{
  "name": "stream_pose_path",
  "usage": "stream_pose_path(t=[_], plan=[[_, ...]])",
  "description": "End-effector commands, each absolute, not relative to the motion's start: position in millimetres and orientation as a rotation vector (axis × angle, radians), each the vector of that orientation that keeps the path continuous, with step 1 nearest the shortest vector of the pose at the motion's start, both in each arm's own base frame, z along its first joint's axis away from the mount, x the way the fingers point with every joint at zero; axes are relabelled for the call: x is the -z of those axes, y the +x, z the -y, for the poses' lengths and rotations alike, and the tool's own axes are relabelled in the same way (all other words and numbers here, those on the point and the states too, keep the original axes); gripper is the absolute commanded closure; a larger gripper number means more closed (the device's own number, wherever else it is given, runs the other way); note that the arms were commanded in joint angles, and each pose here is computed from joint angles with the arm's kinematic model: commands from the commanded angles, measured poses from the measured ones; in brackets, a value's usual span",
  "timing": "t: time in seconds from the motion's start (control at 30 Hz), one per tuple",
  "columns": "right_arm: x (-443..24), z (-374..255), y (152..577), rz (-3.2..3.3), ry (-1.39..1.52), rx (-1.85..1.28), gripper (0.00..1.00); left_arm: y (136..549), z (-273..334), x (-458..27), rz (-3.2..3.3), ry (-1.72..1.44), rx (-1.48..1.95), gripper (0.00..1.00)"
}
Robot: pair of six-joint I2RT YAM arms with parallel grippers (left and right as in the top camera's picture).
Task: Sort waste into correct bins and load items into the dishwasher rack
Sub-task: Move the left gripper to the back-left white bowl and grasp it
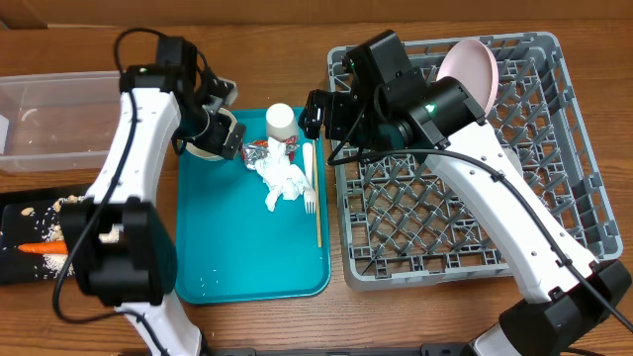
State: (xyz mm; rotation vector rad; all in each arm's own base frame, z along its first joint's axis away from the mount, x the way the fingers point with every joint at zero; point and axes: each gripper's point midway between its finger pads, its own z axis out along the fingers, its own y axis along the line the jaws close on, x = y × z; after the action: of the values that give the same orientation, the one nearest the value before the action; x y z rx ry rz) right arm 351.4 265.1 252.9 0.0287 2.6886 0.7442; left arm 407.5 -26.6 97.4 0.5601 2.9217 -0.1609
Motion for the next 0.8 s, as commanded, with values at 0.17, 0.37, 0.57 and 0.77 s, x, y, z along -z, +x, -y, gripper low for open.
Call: stream_pose_path(t=[0.17, 0.37, 0.57, 0.77], plan=[[-254.4, -263.3, 353.0, -2.678, 0.025, -0.733, 0.0, 406.7, 1.8, -55.4, -2.98, 0.681, 0.194, 0.12], [-254.4, -263.3, 353.0, -2.678, 0.025, -0.733, 0.0, 415.2, -1.6, -38.5, -2.96, 0.721, 0.211, 0.14], [-254.4, -263.3, 353.0, -2.678, 0.025, -0.733, 0.0, 424.5, -1.7, -29.8, -2.898, 0.851, 0.191, 0.18], [-254.4, -263.3, 353.0, -2.678, 0.024, -0.733, 0.0, 427.8, 2.3, -30.1, -2.86, 0.926, 0.179, 0.23]])
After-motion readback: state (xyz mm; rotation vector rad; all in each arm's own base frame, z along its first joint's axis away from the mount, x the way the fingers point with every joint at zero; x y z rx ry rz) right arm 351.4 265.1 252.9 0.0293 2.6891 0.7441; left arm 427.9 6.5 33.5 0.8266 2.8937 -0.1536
